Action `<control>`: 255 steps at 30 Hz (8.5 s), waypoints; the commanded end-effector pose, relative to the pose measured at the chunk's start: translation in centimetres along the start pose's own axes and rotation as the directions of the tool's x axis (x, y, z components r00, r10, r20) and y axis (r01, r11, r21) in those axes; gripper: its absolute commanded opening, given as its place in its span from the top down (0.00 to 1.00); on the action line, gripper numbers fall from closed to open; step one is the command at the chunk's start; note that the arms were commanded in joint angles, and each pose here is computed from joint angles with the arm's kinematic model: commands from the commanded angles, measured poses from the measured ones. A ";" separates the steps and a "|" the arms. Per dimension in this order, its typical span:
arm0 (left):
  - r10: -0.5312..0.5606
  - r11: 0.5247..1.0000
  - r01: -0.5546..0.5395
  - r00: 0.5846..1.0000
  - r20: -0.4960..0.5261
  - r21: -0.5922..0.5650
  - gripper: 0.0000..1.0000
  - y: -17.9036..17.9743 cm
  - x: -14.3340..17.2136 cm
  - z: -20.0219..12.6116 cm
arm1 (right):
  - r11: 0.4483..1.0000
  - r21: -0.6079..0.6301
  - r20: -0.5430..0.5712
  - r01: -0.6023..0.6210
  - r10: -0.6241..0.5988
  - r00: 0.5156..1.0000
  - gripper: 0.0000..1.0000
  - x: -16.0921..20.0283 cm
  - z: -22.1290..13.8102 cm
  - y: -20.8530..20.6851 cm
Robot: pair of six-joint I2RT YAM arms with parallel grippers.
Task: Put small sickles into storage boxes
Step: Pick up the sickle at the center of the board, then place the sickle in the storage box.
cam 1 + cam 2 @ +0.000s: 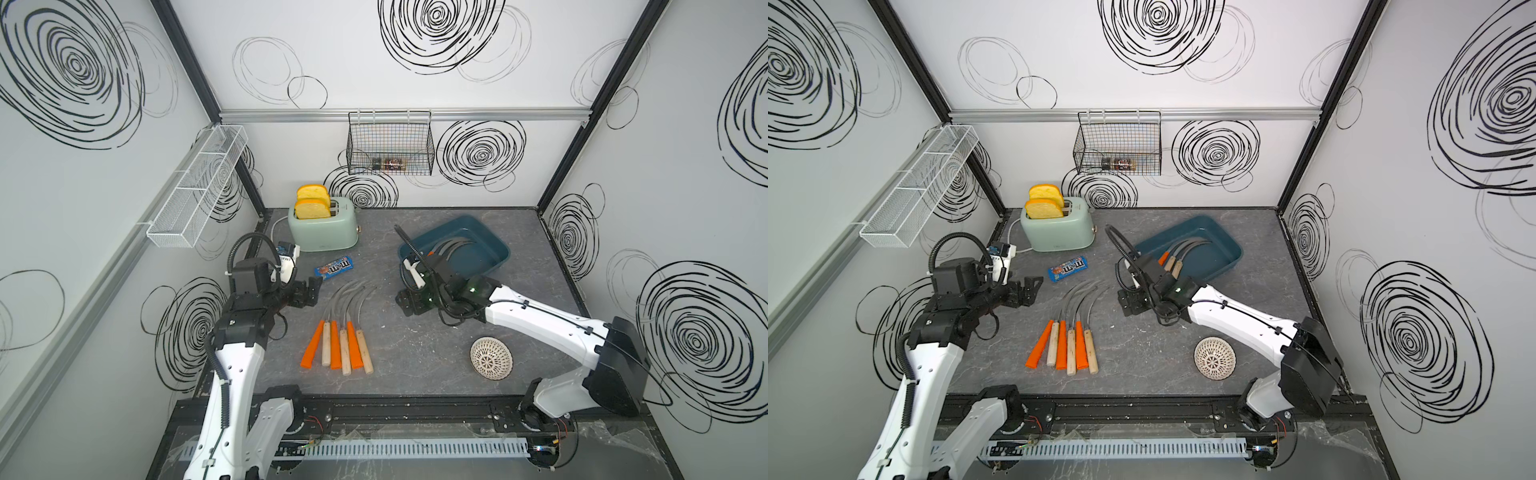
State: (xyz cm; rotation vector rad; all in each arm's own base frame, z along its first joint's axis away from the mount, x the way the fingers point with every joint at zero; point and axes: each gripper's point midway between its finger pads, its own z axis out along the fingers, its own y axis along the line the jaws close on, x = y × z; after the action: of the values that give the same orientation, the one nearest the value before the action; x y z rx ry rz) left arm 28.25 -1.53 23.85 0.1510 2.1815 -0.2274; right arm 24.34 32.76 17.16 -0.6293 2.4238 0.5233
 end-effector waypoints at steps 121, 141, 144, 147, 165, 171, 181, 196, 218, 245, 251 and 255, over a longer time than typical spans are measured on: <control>-0.101 0.991 0.109 0.990 0.102 -0.078 0.04 5.5 -1.8 -1.1 | 0.954 0.104 -0.484 0.280 -0.197 0.852 0.56 14.2 12.4 8.0; -0.088 0.993 0.097 0.989 0.120 -0.070 0.04 5.3 -2.6 -1.5 | 0.956 0.136 -0.489 0.262 -0.165 0.857 0.73 14.8 12.5 6.5; -0.093 0.993 0.102 0.988 0.123 -0.065 0.04 5.2 -2.7 -1.5 | 0.957 0.139 -0.484 0.253 -0.158 0.861 0.77 14.7 12.4 6.2; -0.092 0.993 0.101 0.988 0.127 -0.065 0.04 5.2 -2.9 -1.5 | 0.960 0.134 -0.479 0.247 -0.156 0.864 0.80 14.6 12.3 6.0; -0.090 0.992 0.100 0.986 0.139 -0.073 0.04 5.3 -3.2 -1.7 | 0.958 0.106 -0.382 0.266 -0.207 0.901 0.98 11.6 9.7 6.1; -0.102 0.991 0.113 0.985 0.140 -0.070 0.04 5.4 -3.2 -1.6 | 0.956 0.105 -0.364 0.275 -0.220 0.905 0.99 11.1 8.9 6.1; -0.086 0.993 0.096 0.988 0.130 -0.073 0.04 5.3 -3.1 -1.6 | 0.963 0.063 -0.330 0.264 -0.229 0.916 1.00 9.6 7.5 6.9; -0.077 0.993 0.089 0.987 0.138 -0.078 0.04 5.5 -3.7 -1.7 | 0.984 0.072 -0.249 0.162 -0.140 0.959 1.00 5.4 3.7 3.6; -0.013 1.000 0.014 0.992 0.124 -0.005 0.04 3.6 -5.2 -1.4 | 0.993 0.083 -0.161 -0.084 0.097 0.982 0.99 -1.7 -0.1 -5.9; 0.075 0.994 -0.082 0.993 0.095 0.074 0.04 0.6 -5.8 0.4 | 0.919 0.035 -0.120 -0.392 0.394 0.911 1.00 -4.5 0.1 -15.6; 0.073 0.993 -0.082 0.992 0.104 0.083 0.04 0.2 -6.3 0.4 | 0.885 0.025 -0.099 -0.465 0.465 0.880 1.00 -4.8 1.2 -17.5; 0.072 0.993 -0.081 0.991 0.109 0.085 0.04 0.0 -6.5 0.5 | 0.868 0.035 -0.074 -0.495 0.497 0.865 1.00 -5.1 1.6 -18.7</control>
State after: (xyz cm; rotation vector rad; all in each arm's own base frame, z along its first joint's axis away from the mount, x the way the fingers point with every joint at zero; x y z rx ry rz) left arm 31.60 -1.68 26.79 0.2547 2.1243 -0.3032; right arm 37.65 19.84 14.62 -0.0344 2.7094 0.6475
